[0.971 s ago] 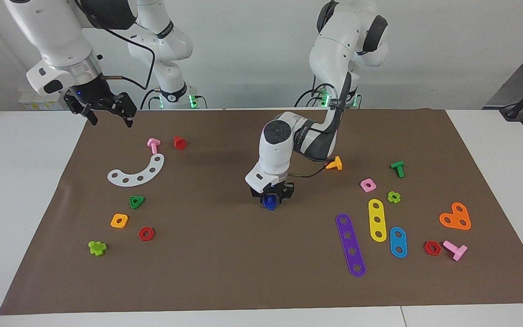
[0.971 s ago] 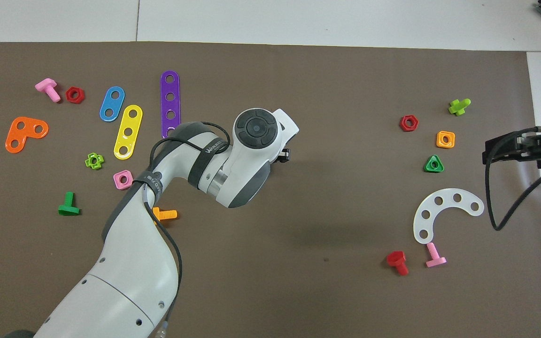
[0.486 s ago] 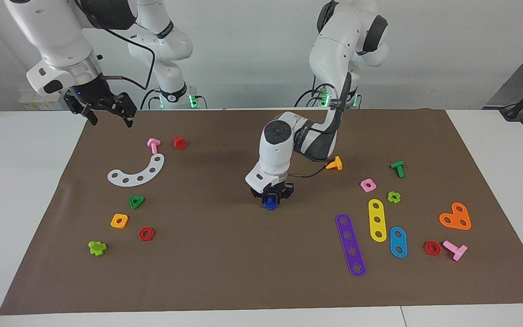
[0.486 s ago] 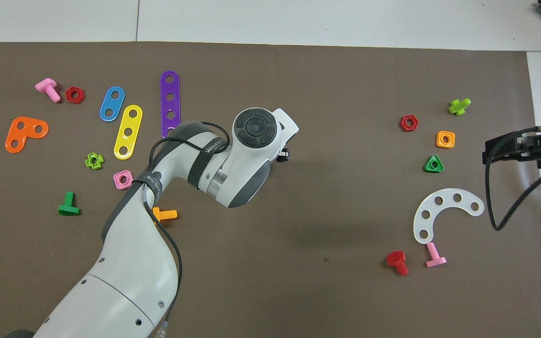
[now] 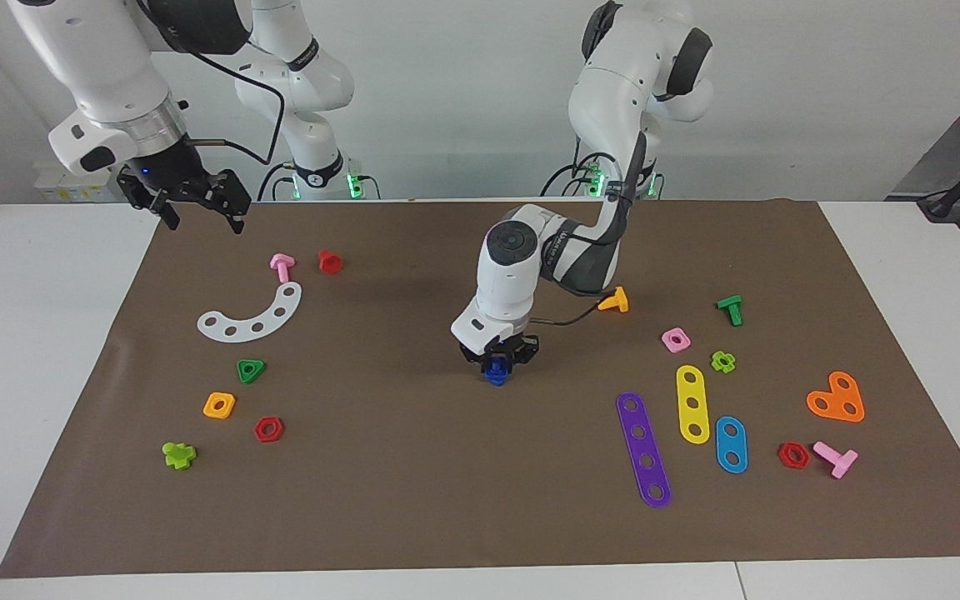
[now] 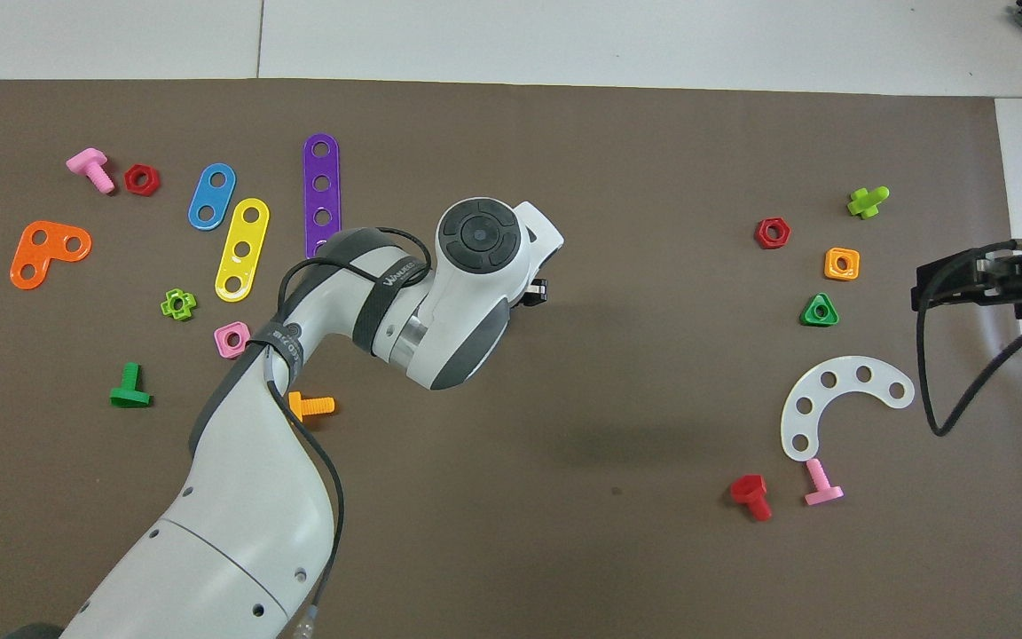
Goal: Unscrew and place screws in storage area
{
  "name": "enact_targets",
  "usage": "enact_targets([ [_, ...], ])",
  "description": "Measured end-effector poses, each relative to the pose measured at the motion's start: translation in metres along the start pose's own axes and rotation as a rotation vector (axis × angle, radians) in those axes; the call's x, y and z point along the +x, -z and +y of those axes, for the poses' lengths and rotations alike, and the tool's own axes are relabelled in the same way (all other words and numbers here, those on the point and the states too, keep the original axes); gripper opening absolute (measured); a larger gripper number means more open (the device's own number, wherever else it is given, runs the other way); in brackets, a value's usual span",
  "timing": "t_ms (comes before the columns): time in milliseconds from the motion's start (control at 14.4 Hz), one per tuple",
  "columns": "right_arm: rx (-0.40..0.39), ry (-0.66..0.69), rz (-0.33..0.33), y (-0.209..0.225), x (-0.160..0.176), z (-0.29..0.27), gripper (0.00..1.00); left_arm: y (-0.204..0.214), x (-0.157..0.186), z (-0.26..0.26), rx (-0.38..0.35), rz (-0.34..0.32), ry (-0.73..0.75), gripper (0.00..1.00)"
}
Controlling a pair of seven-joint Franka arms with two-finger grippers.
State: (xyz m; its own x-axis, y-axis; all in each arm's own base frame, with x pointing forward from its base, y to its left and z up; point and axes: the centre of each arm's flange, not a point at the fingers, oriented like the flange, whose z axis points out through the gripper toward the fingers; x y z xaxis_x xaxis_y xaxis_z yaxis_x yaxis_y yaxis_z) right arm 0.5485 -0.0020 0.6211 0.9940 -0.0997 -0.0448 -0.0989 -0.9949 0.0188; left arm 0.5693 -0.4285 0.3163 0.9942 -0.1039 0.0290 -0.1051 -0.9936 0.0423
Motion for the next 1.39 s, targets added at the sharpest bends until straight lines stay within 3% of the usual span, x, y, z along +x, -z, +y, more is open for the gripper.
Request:
enact_targets([
  [624, 0.0, 0.0, 0.0, 0.0, 0.0, 0.0, 1.0, 0.062, 0.03, -0.025, -0.027, -0.074, 0.084, 0.47],
  [1041, 0.0, 0.0, 0.0, 0.0, 0.0, 0.0, 1.0, 0.099, 0.075, -0.15, -0.057, -0.077, 0.081, 0.47],
  [1388, 0.0, 0.0, 0.0, 0.0, 0.0, 0.0, 1.0, 0.078, 0.053, -0.25, -0.046, -0.166, -0.019, 0.47],
])
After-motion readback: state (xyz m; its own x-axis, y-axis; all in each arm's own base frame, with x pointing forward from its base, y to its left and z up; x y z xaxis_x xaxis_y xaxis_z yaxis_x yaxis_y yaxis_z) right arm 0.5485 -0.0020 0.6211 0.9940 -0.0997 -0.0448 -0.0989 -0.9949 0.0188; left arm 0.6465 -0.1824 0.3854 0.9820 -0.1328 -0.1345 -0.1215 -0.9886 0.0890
